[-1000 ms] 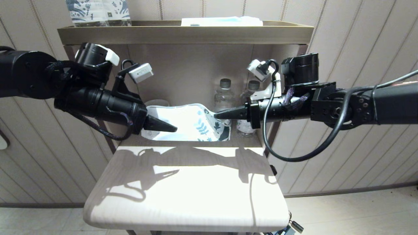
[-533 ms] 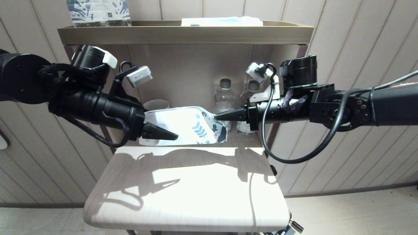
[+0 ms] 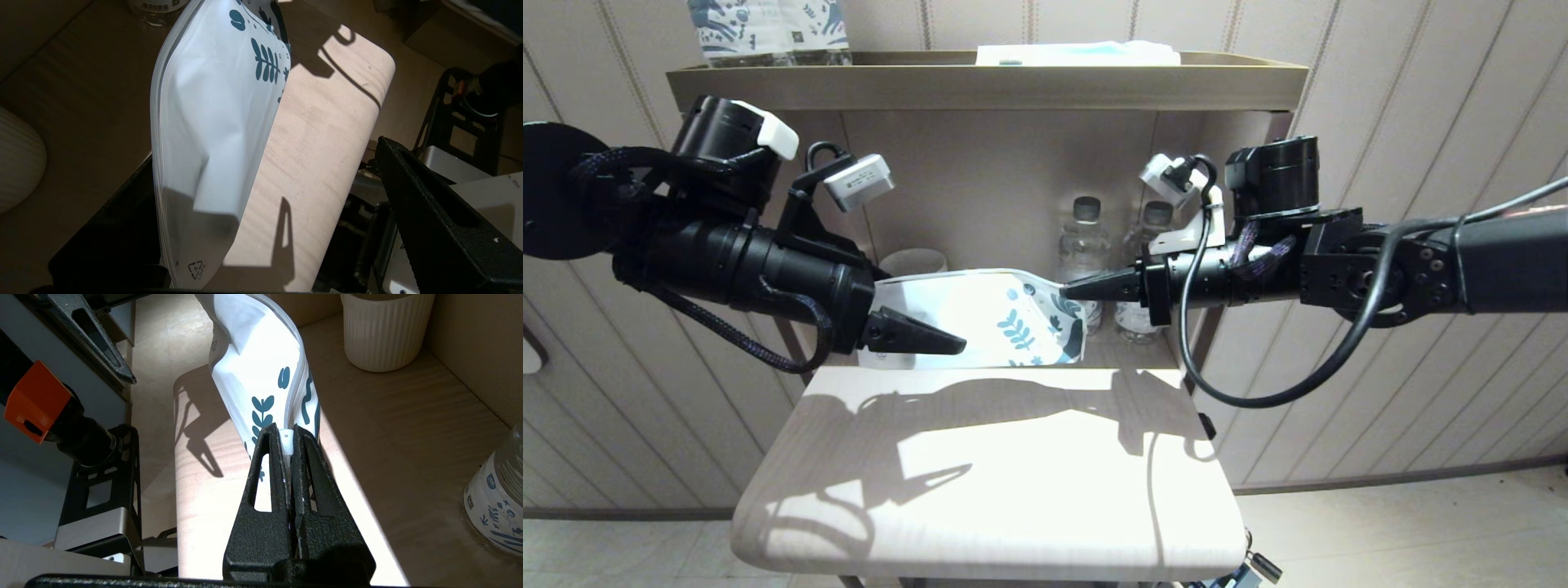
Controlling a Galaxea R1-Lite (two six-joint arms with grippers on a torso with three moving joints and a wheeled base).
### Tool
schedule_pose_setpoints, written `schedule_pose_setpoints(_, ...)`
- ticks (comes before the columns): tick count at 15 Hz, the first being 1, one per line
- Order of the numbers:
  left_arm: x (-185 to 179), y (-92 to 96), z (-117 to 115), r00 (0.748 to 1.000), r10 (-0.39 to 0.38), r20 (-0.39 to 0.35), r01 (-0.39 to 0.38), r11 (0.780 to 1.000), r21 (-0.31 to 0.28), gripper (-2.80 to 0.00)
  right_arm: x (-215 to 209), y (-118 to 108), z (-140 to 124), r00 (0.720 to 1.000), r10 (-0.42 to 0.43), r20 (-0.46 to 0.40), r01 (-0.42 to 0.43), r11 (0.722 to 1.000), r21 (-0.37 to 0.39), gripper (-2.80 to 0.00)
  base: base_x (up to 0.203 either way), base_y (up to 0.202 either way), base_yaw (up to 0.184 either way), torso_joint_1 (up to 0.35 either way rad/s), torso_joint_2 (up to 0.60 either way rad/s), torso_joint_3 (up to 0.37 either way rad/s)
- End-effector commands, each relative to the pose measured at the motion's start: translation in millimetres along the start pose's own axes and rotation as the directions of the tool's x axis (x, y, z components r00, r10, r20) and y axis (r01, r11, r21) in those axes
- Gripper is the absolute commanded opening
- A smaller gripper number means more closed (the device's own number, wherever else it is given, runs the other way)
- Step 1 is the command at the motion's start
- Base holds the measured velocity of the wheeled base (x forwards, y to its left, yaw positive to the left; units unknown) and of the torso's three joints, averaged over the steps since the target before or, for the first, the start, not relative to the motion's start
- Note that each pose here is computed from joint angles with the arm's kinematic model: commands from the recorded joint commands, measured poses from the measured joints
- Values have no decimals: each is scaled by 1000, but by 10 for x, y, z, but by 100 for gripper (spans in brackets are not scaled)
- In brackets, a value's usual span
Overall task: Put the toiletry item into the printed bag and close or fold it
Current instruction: Close the strorage bag and place it on the desk
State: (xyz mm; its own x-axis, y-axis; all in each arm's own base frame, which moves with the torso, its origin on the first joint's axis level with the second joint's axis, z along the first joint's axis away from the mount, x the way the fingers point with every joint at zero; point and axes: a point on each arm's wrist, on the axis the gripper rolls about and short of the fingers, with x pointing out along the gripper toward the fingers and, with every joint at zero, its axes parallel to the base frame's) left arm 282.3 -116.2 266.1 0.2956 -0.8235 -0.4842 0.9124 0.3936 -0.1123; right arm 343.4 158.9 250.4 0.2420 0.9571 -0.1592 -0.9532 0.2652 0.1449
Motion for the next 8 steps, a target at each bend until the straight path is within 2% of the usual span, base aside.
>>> schedule_pose_setpoints(1, 4, -4, 10, 1000, -4, 1, 4, 1000, 2, 0, -4, 8, 6, 1000, 5, 2, -5, 1000, -2, -280, 0, 0, 0, 0, 0, 0)
schedule_pose_setpoints(8, -83, -30, 56, 1000, 21, 23, -21, 999, 29, 0, 21, -27, -8, 1000, -9, 3, 9, 1000, -4, -280, 0, 0, 0, 0, 0, 0)
